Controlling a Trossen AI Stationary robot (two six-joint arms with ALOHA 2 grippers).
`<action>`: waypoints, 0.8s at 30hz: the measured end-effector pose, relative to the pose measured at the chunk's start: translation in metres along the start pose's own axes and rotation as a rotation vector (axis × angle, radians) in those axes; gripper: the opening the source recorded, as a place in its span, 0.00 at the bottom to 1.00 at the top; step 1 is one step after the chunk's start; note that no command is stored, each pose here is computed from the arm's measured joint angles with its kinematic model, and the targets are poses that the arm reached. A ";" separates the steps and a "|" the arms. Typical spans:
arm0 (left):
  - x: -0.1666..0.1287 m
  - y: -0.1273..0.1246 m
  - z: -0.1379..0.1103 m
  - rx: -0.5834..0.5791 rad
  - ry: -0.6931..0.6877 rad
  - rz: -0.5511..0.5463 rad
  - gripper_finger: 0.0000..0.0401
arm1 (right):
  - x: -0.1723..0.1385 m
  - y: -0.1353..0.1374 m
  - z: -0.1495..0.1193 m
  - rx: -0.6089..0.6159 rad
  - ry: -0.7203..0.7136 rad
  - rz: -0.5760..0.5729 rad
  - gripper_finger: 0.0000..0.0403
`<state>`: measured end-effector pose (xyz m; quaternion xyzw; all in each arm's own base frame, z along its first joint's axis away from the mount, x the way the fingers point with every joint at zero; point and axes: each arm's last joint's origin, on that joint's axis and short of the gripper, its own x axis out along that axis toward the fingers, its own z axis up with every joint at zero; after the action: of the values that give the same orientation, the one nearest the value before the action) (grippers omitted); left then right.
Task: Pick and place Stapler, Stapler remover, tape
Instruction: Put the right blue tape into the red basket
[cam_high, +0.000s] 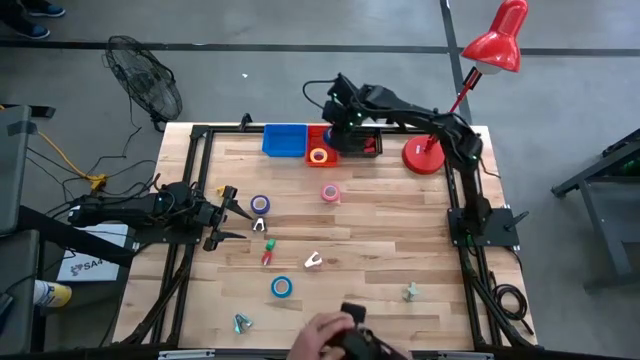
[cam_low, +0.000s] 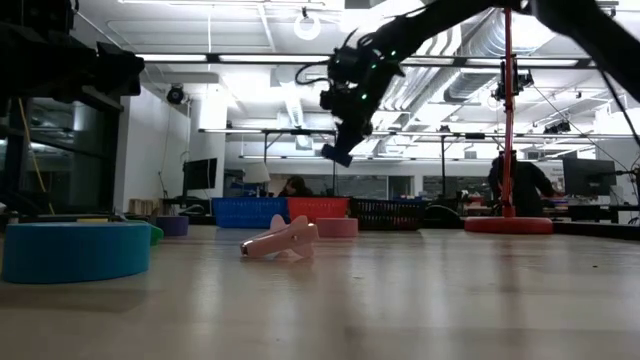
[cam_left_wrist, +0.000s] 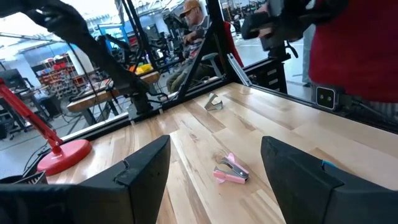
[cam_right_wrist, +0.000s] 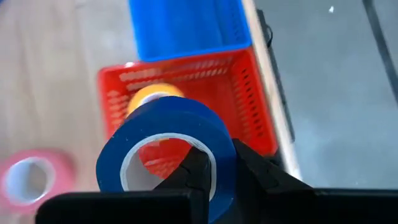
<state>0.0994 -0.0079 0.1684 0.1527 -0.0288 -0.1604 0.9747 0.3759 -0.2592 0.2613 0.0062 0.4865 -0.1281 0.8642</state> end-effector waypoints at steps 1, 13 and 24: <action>0.000 0.000 0.000 0.000 0.000 0.000 0.62 | 0.005 -0.004 0.002 -0.001 0.000 -0.004 0.08; 0.000 0.000 0.000 0.000 -0.001 -0.002 0.62 | 0.046 -0.023 0.008 0.230 0.058 -0.071 0.08; 0.000 0.000 0.000 0.000 -0.001 -0.002 0.62 | 0.067 -0.022 0.001 0.488 0.078 -0.057 0.08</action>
<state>0.0994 -0.0080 0.1684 0.1527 -0.0291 -0.1613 0.9746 0.4053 -0.2951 0.2077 0.2059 0.4744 -0.2655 0.8137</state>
